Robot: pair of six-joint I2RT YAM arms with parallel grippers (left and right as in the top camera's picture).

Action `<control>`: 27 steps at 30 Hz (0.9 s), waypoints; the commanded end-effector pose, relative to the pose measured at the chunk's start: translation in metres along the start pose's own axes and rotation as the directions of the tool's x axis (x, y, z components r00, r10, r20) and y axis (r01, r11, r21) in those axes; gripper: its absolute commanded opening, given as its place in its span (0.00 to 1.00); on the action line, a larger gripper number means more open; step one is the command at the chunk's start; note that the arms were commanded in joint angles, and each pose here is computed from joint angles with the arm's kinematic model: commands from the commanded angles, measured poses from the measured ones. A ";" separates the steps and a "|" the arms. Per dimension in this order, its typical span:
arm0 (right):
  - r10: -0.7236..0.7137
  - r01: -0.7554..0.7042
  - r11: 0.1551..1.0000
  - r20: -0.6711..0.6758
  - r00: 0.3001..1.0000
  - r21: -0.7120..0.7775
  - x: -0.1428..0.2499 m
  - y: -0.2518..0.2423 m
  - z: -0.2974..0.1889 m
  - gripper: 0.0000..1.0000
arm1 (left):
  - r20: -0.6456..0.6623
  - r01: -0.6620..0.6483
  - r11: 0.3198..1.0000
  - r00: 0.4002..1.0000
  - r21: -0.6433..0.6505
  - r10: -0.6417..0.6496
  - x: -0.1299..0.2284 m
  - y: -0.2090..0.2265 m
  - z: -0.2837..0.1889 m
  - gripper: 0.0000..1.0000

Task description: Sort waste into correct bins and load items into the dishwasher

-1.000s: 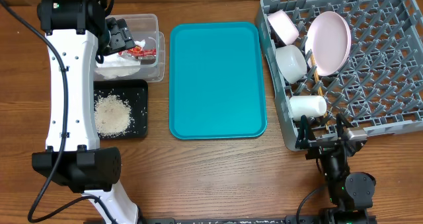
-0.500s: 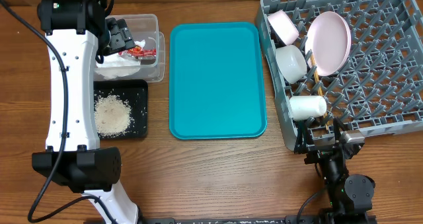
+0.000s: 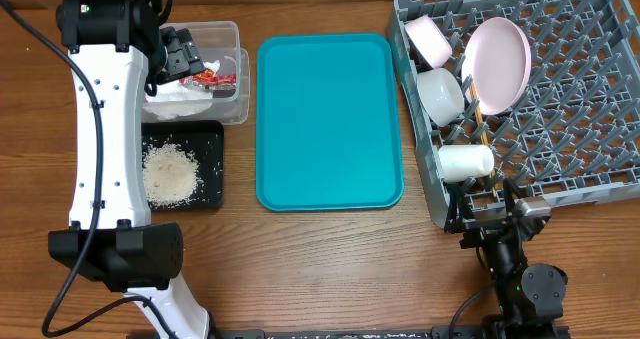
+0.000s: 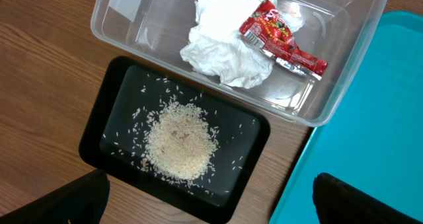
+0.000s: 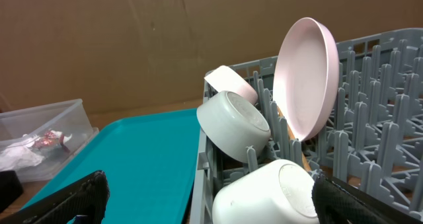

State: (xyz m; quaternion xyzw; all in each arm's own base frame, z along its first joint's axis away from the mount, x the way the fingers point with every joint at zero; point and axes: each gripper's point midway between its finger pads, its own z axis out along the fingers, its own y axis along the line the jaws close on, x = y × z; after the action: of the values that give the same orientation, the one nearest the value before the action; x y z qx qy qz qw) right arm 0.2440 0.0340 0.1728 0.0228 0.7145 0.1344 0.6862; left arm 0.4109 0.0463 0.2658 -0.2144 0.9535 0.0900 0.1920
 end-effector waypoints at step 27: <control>0.004 -0.004 1.000 0.003 1.000 -0.008 0.002 0.001 0.000 1.00 | 0.607 -0.140 0.883 0.773 0.447 -0.185 -0.014 -0.017 -0.121 1.00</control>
State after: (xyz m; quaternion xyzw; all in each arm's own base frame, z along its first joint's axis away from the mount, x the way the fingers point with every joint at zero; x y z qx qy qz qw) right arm 0.2440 0.0340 0.1730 0.0229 0.7143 0.1345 0.6864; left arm 0.4118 0.0289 0.4005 -0.2025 0.8197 -0.0375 0.5345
